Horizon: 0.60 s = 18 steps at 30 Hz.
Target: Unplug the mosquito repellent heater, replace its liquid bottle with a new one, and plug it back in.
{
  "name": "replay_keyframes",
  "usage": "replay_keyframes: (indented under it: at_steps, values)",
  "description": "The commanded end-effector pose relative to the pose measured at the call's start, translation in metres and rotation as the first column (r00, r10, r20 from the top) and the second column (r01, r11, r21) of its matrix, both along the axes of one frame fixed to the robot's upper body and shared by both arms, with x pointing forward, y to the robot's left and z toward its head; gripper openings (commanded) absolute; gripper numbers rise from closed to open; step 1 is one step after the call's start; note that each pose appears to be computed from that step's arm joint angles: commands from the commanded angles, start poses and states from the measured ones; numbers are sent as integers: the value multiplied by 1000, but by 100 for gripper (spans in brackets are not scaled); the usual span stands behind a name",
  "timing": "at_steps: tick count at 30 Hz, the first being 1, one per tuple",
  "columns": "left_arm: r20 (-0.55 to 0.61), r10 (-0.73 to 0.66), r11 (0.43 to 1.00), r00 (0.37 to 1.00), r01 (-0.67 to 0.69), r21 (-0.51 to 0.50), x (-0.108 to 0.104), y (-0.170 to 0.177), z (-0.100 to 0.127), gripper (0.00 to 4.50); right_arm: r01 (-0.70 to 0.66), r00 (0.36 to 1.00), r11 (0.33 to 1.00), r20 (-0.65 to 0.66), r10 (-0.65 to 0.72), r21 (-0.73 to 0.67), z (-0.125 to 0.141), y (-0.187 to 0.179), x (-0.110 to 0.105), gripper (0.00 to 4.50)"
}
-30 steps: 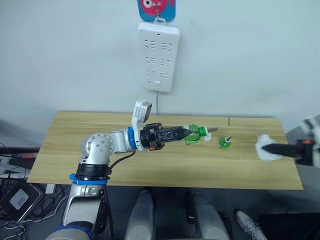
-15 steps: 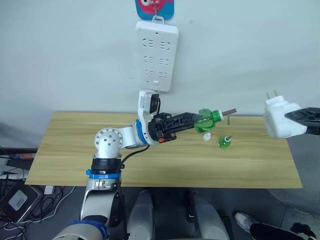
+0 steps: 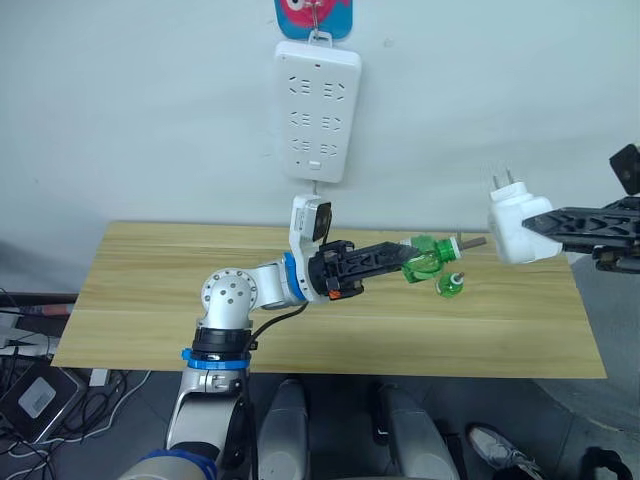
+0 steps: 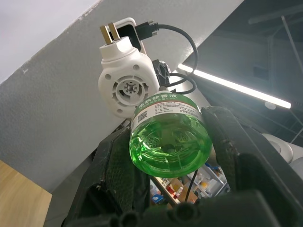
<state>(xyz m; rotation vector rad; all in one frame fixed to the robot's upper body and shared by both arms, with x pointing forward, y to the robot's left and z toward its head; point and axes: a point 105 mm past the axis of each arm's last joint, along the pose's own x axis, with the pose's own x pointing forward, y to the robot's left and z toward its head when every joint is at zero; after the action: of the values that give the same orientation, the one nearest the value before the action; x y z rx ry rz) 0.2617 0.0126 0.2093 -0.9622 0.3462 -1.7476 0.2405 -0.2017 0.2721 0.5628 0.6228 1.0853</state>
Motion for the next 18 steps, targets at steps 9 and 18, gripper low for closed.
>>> replay_keyframes:
  at_steps: [9,18]
  values:
    - [22,-10,1000,1000,11,-11,0,-5,0,226,-67,997,998,48,66,16,19,5,-11,298]
    - [27,-8,999,1000,9,-36,4,-13,3,226,-76,997,997,32,76,-4,15,6,-14,298]
